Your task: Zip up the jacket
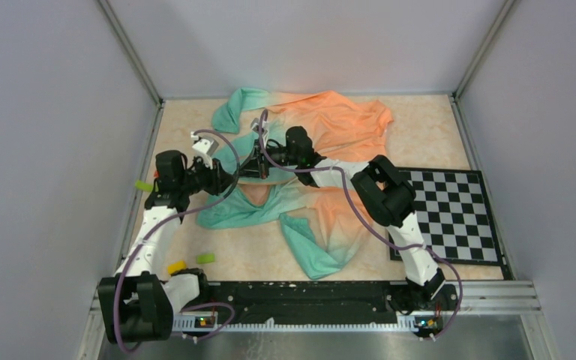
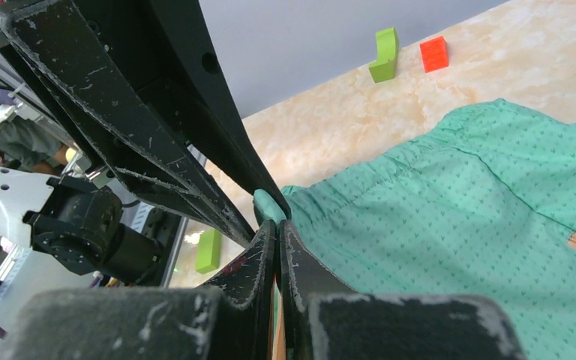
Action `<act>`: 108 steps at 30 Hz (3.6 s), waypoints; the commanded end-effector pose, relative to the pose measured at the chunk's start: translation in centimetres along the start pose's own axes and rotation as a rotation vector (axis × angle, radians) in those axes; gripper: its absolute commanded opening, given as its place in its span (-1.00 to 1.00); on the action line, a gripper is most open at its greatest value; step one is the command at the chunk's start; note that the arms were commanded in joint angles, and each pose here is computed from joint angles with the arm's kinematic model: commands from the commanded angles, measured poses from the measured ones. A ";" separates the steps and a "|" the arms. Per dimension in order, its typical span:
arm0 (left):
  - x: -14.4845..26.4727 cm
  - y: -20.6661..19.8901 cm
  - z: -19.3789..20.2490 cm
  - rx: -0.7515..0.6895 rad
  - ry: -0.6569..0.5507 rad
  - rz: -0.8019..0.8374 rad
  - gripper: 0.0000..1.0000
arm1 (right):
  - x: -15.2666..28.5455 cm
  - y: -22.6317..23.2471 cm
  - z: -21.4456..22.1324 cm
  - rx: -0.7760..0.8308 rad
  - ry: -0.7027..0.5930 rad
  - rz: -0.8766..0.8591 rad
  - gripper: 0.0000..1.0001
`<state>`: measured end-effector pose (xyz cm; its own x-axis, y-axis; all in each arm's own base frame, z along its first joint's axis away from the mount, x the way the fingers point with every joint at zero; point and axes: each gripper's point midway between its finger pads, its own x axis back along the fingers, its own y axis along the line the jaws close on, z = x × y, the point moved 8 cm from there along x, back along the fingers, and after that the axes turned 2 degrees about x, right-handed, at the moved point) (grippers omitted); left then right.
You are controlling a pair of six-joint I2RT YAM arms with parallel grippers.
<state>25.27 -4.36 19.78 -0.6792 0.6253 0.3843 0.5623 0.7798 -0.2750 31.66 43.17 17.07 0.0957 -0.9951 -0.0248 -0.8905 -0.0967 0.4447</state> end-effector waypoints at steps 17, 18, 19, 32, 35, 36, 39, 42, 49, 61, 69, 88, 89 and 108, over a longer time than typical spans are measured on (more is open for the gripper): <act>-0.1 -0.2 0.2 0.009 -0.014 -0.017 -1.00 | 0.3 0.7 -3.9 0.047 -0.100 0.147 -0.67; -0.1 -0.4 0.1 0.021 -0.020 -0.010 -1.00 | 0.7 0.7 -4.3 0.051 -0.118 0.191 -0.58; -0.2 -0.4 0.0 0.032 -0.024 -0.006 -1.00 | 1.3 0.8 -4.8 0.048 -0.126 0.225 -0.45; -1.0 0.0 -0.3 0.183 0.051 -0.023 -1.00 | 3.8 4.1 -3.5 -0.055 -0.150 0.427 -0.12; -0.4 -0.1 -0.9 0.175 0.042 -0.069 -1.00 | 3.0 4.9 -1.9 -0.083 -0.142 0.397 0.05; 0.0 -0.2 -1.0 0.173 0.030 -0.091 -1.00 | 2.8 5.1 -1.3 -0.086 -0.139 0.397 0.08; 0.6 -0.7 -1.2 0.156 -0.030 -0.128 -1.00 | 2.7 5.4 0.1 -0.140 -0.151 0.366 0.09; 1.3 -1.1 -1.6 0.121 -0.065 -0.171 -1.00 | 2.5 5.6 1.0 -0.188 -0.147 0.337 0.03; 1.5 -1.2 -1.8 0.089 -0.047 -0.212 -1.00 | 1.1 5.2 1.4 -0.188 -0.140 0.333 0.01; 1.6 -1.2 -1.8 0.091 -0.053 -0.215 -1.00 | -0.7 5.0 0.7 -0.123 -0.120 0.276 -0.33; 1.3 -1.8 -1.8 0.071 -0.049 -0.191 -1.00 | -1.5 4.9 0.8 -0.113 -0.119 0.263 -0.35; 1.1 -1.7 -1.5 0.079 -0.035 -0.190 -1.00 | -1.8 5.3 1.0 -0.055 -0.107 0.287 -0.37; 1.1 -1.7 -1.5 0.079 -0.034 -0.190 -1.00 | -1.7 5.3 0.9 -0.051 -0.105 0.289 -0.37; 1.1 -1.8 -1.3 0.081 -0.029 -0.180 -1.00 | -1.4 6.0 -0.3 -0.009 -0.117 0.299 -0.39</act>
<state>23.92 -4.93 21.44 -0.7772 0.4597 0.4298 0.3657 0.8857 -0.2861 26.63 43.55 15.99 -0.2344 -0.9668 0.1022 -0.8232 0.2533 0.5081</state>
